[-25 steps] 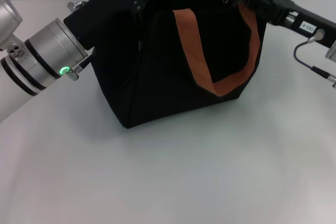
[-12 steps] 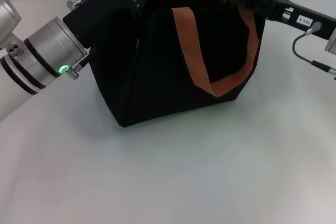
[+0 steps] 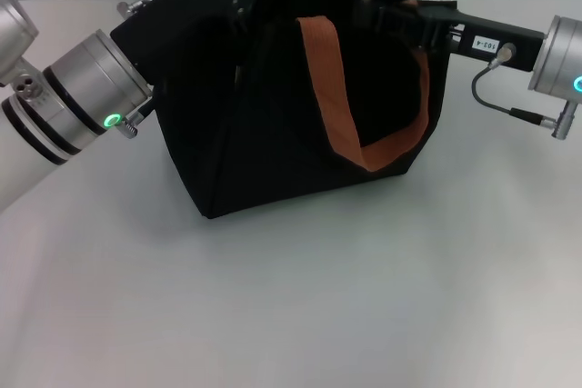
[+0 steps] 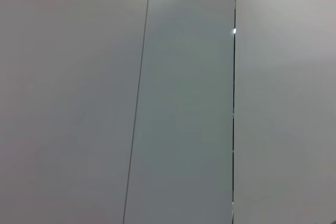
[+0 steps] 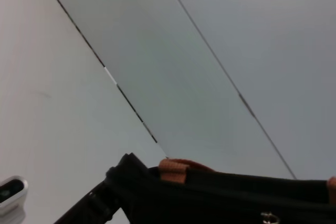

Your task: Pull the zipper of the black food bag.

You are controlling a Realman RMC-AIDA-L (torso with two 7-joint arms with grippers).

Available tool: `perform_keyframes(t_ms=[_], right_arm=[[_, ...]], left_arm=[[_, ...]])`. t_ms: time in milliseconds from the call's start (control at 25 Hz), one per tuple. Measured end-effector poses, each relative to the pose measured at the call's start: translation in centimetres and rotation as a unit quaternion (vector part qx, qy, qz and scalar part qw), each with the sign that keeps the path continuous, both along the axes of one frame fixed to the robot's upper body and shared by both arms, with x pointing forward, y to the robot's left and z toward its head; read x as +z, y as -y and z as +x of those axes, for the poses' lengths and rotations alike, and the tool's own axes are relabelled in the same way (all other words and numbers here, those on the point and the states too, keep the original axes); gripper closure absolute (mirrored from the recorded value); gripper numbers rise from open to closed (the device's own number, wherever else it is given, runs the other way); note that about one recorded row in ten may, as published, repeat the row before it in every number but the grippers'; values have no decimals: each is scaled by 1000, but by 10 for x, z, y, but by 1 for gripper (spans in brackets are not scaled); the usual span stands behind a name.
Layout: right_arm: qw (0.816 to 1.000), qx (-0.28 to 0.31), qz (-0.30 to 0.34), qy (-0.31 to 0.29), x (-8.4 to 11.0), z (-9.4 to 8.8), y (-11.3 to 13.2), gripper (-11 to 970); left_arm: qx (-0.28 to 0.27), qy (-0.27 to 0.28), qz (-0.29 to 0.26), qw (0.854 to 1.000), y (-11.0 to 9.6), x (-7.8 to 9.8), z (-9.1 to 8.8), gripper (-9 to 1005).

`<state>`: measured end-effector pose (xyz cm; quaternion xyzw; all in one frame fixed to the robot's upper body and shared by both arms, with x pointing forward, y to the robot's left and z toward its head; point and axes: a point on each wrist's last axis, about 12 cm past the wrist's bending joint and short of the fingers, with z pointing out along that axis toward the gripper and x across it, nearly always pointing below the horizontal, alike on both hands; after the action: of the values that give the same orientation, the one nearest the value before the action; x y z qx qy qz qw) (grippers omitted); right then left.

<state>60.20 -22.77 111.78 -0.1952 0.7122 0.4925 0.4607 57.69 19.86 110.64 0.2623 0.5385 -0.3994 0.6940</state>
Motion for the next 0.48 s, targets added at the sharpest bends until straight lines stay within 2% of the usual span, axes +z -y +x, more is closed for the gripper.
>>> perform_keyframes(t_ms=[480], right_arm=[[1000, -22, 6, -1, -1, 2, 4, 722]], left_arm=[[0, -4, -2, 1000, 0, -1, -1, 884]])
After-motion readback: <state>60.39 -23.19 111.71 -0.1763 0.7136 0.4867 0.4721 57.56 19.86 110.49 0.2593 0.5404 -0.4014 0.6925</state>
